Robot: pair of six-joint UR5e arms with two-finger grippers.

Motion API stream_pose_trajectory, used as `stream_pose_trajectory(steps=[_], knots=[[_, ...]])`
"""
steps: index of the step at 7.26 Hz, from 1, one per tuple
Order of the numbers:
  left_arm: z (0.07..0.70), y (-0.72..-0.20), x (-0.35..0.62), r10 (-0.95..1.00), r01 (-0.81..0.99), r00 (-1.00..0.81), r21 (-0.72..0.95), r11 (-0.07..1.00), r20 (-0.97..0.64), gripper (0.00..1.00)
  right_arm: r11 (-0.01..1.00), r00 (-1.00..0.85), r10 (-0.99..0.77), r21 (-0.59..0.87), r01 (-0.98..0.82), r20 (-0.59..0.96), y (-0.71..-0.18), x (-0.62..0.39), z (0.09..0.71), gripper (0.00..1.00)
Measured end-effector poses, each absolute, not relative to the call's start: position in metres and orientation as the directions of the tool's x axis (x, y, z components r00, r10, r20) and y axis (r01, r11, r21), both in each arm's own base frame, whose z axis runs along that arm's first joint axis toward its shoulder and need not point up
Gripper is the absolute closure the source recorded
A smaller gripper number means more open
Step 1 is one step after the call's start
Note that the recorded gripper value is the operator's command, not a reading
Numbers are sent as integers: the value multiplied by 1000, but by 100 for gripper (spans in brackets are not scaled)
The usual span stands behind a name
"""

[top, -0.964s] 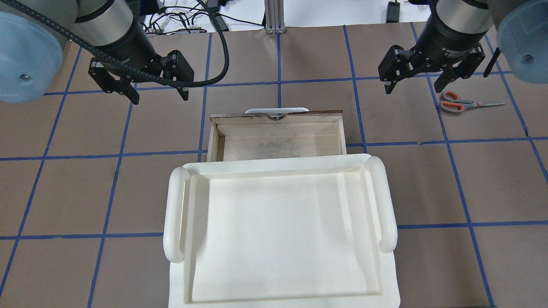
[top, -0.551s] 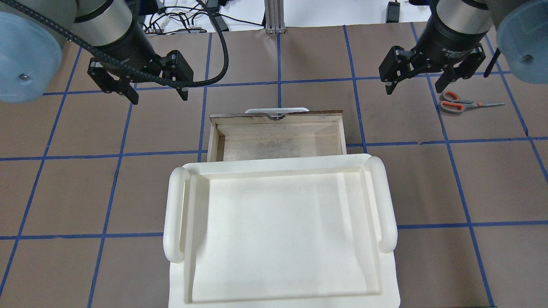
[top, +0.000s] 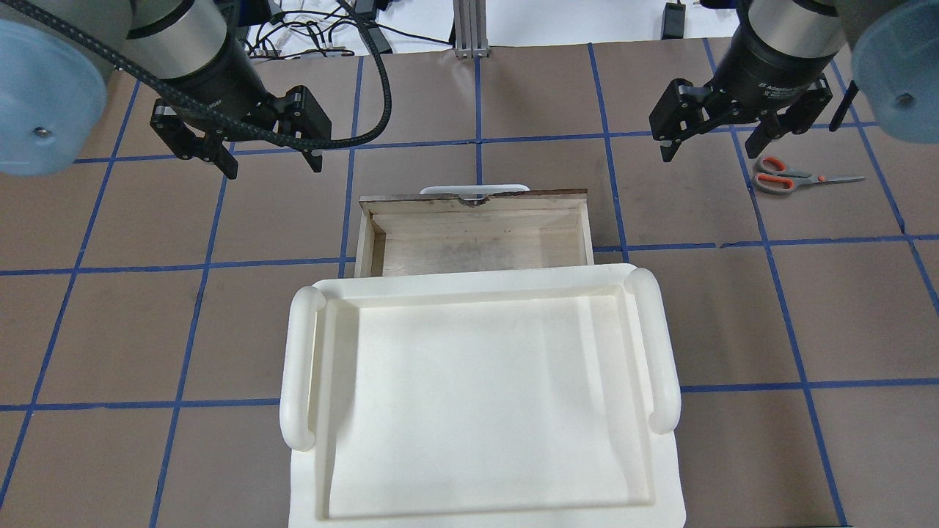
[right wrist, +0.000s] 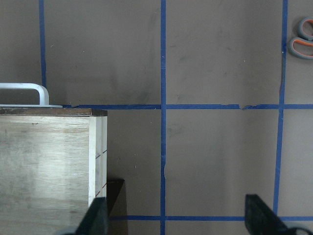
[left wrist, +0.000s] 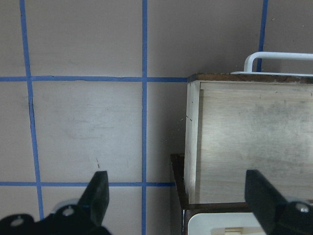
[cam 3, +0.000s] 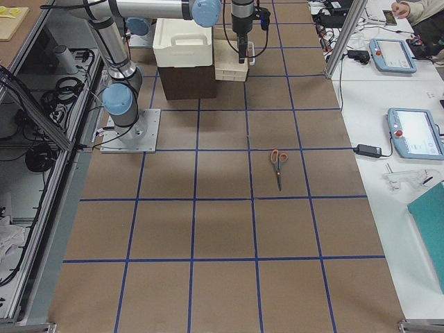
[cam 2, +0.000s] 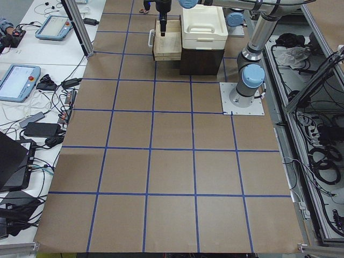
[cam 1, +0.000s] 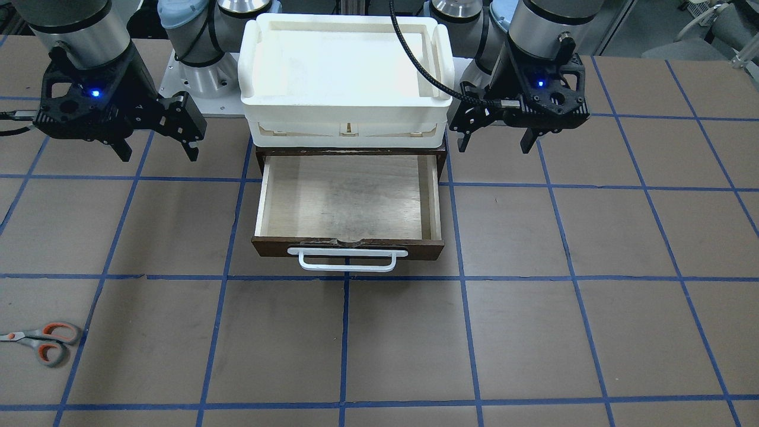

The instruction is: Put scissors in drawer and close it

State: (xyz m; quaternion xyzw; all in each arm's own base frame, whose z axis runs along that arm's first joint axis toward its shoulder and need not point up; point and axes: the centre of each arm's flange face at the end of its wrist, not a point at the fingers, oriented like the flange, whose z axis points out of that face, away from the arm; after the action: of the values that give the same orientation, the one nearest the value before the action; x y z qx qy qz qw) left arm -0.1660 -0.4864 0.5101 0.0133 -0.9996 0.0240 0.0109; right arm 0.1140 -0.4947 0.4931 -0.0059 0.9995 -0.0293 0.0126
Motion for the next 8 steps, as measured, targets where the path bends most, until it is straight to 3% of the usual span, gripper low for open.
stream_pose_trajectory(steps=[8], knots=[[510, -486, -167, -26, -27, -999, -48, 999, 24, 0, 995, -997, -80, -69, -78, -25, -499, 109, 492, 0]])
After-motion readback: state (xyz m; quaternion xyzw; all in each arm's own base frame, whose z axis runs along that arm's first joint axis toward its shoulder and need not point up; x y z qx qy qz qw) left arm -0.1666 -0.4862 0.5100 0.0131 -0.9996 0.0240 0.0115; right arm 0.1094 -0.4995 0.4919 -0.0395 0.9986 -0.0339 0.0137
